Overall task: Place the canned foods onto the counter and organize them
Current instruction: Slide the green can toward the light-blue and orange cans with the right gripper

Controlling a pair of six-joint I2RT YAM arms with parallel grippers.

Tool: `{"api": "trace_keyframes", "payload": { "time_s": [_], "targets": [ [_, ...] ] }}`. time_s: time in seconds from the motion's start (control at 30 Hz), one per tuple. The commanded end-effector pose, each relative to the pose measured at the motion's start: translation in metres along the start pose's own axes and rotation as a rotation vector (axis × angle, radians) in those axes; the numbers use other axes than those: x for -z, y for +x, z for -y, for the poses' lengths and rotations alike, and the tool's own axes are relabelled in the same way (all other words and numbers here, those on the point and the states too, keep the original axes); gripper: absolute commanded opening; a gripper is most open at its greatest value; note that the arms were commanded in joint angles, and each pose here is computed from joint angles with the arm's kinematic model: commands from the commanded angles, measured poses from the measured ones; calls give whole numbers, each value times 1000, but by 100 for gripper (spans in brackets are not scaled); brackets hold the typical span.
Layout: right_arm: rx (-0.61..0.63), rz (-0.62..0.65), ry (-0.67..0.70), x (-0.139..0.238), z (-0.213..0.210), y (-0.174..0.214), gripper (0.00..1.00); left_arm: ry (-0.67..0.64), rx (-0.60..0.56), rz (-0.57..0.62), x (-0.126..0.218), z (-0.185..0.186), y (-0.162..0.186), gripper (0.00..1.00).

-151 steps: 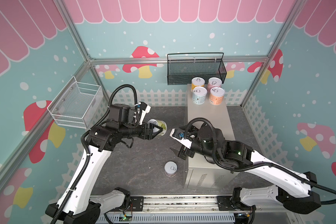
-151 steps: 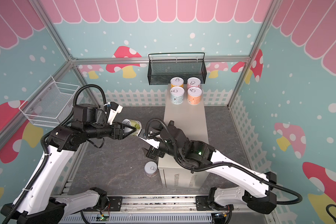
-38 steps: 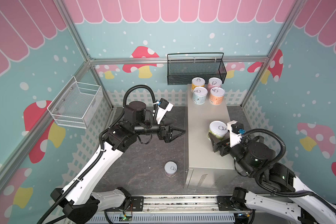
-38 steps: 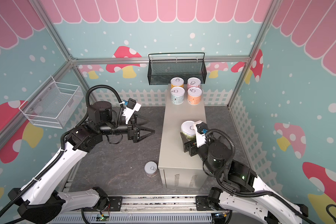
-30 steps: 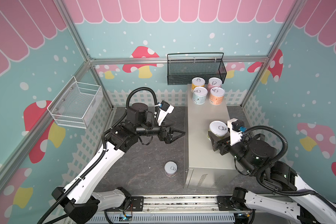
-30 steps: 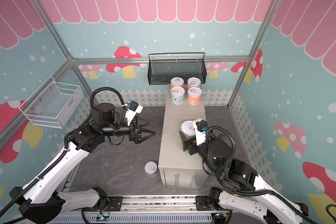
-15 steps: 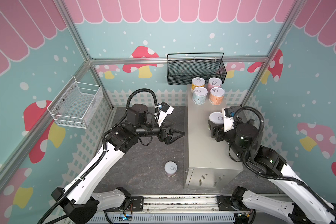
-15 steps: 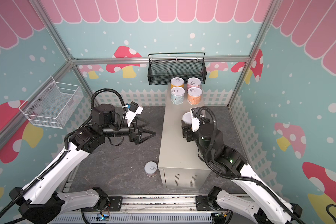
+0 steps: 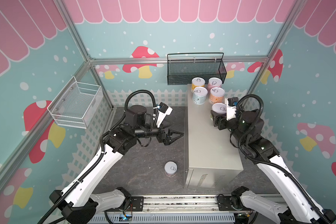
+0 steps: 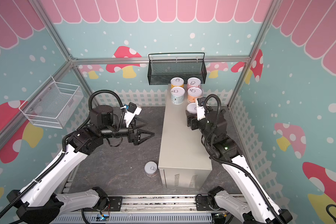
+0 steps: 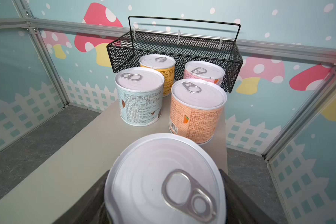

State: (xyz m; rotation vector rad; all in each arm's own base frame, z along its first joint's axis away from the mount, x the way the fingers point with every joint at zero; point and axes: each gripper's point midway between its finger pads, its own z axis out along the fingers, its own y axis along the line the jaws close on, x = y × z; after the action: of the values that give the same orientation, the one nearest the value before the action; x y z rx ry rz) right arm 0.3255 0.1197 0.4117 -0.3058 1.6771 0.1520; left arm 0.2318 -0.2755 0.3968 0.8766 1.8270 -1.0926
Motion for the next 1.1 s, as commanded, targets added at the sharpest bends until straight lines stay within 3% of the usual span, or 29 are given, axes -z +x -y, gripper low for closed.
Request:
{"api": "trace_keyframes", "payload": {
  "time_s": [0.0,0.5,1.07],
  "targets": [
    [78,44,-55,-2,-2,0,78,-1,-29,2,1,-1,2,99],
    [86,72,-78,-2,-2,19,96,0,-9,11,2,-7,-1,99],
    [11,55,-15,6,11,41,90,1,0,17,2,-11,-3,99]
  ]
}}
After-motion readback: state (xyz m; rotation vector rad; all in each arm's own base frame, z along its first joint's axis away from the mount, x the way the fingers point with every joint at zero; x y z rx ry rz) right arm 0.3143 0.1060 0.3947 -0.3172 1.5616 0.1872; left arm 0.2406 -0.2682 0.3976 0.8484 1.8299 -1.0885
